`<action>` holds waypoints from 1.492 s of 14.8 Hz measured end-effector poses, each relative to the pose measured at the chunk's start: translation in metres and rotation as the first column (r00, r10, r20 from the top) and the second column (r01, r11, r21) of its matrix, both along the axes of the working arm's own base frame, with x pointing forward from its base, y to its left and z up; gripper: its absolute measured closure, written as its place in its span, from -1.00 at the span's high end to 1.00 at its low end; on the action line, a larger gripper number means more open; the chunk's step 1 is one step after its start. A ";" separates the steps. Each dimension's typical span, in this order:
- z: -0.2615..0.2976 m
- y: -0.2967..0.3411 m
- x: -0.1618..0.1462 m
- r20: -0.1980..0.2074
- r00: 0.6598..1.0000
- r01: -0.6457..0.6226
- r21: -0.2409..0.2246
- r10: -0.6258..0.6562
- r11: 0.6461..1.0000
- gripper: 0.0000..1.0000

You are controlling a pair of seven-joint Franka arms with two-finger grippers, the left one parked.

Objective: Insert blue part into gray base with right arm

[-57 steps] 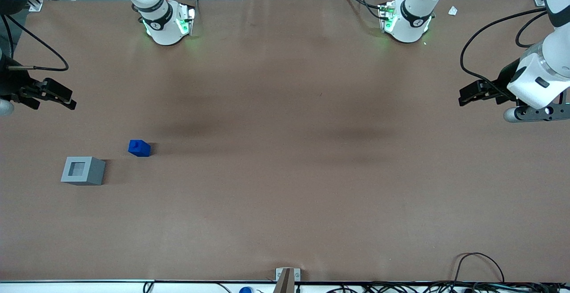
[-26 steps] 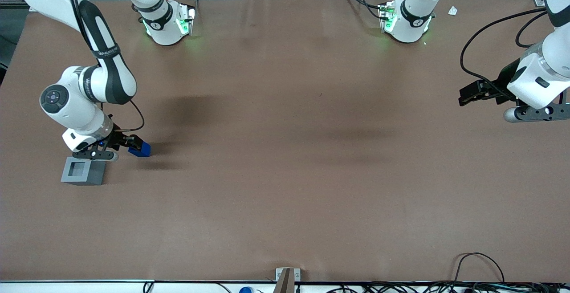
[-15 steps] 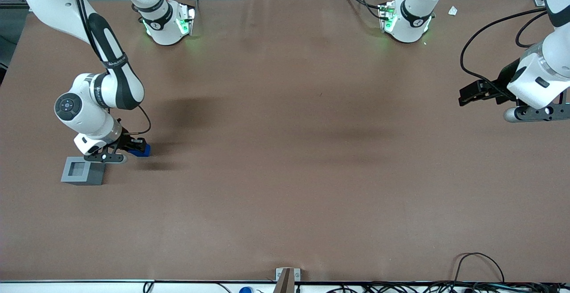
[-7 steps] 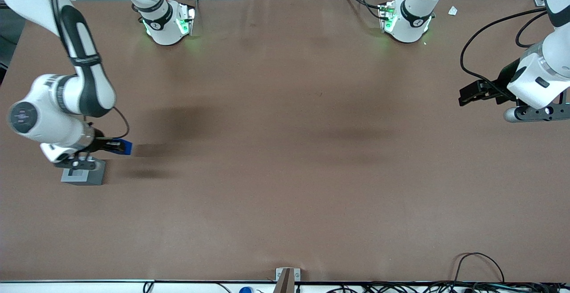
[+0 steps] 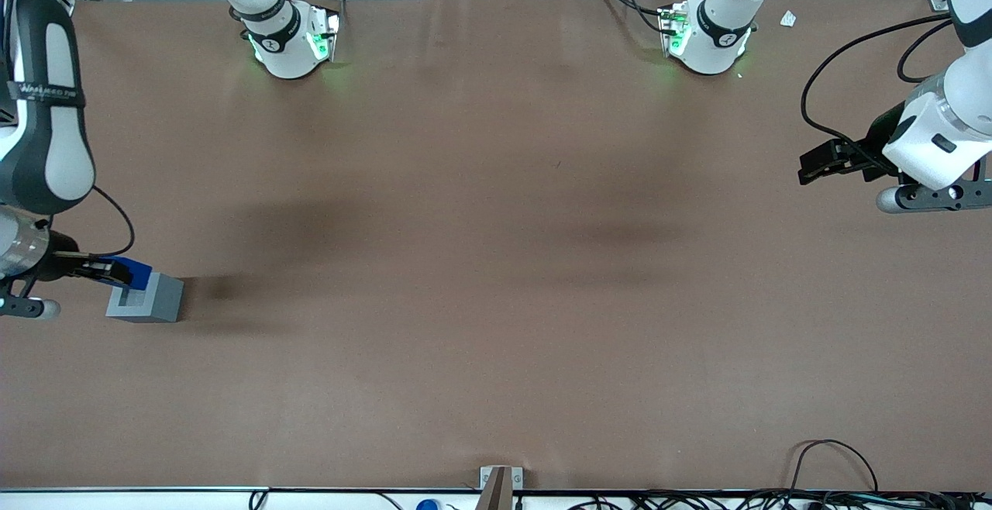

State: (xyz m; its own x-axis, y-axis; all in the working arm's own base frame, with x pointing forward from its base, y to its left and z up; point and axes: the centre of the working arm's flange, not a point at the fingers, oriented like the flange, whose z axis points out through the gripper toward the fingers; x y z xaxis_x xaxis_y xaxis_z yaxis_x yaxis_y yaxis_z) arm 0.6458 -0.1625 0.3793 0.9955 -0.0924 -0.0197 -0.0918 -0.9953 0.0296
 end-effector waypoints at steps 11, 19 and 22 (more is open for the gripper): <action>-0.041 -0.048 0.002 -0.045 0.999 0.003 0.001 -0.003 1.000 0.02; -0.071 -0.046 0.009 -0.067 0.998 -0.004 0.007 0.005 1.000 0.02; -0.073 -0.047 0.011 -0.059 0.998 -0.008 0.004 0.008 1.000 0.02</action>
